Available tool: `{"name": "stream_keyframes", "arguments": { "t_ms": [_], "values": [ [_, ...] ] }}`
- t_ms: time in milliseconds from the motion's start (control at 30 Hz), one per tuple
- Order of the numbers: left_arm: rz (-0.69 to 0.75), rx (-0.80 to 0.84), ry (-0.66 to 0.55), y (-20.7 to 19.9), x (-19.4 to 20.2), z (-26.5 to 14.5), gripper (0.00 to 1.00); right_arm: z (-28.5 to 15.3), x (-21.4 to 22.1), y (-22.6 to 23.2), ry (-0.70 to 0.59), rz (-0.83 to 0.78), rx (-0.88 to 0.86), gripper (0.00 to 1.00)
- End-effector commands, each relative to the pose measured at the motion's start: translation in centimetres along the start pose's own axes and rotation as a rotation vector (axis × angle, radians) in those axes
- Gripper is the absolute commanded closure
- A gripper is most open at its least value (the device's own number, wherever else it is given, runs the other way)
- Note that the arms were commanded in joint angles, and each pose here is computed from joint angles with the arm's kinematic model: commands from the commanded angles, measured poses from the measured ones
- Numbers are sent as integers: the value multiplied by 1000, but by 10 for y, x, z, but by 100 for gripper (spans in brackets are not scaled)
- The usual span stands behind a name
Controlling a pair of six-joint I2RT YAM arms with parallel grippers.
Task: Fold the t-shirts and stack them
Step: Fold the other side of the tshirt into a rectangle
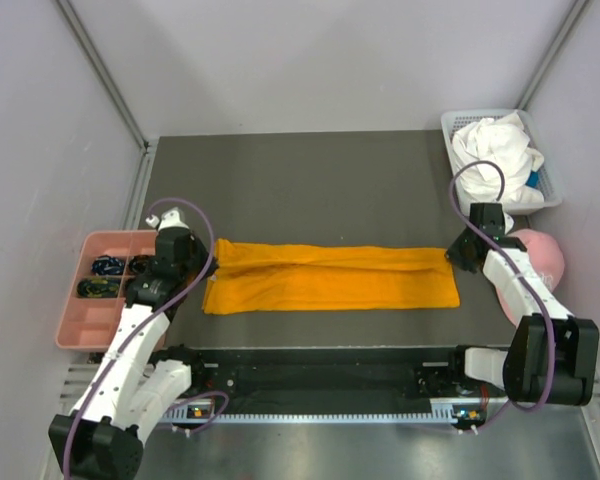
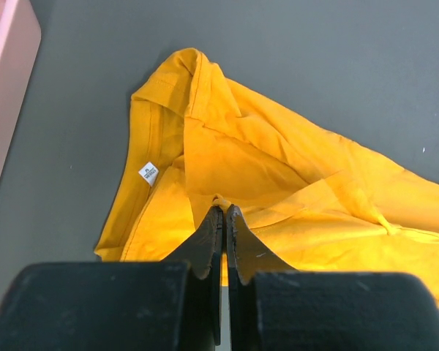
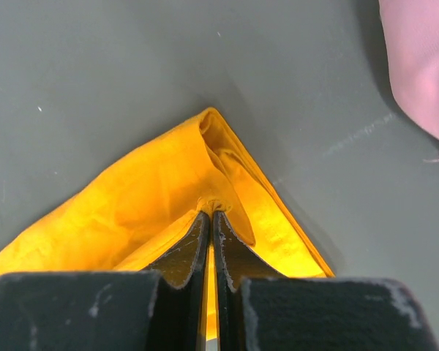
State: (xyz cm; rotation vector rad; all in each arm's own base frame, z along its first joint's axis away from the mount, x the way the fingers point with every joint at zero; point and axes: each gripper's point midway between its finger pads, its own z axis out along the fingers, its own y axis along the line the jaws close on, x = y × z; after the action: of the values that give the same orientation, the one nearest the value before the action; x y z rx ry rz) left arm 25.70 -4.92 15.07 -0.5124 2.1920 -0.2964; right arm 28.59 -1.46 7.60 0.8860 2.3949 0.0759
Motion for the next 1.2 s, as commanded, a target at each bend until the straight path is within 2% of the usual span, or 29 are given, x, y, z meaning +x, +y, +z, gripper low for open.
{"name": "stream_keyframes", "arguments": {
  "t_ms": [0,500,1167],
  "values": [
    [-37,9,-26,0,-2,-8,100,-7,-1,-8,-37,33,4,100],
    [-187,84,43,-9,24,-17,100,-26,14,-21,-44,51,9,100],
    [-250,46,43,4,37,-23,100,-38,36,-27,-13,54,-29,100]
  ]
}}
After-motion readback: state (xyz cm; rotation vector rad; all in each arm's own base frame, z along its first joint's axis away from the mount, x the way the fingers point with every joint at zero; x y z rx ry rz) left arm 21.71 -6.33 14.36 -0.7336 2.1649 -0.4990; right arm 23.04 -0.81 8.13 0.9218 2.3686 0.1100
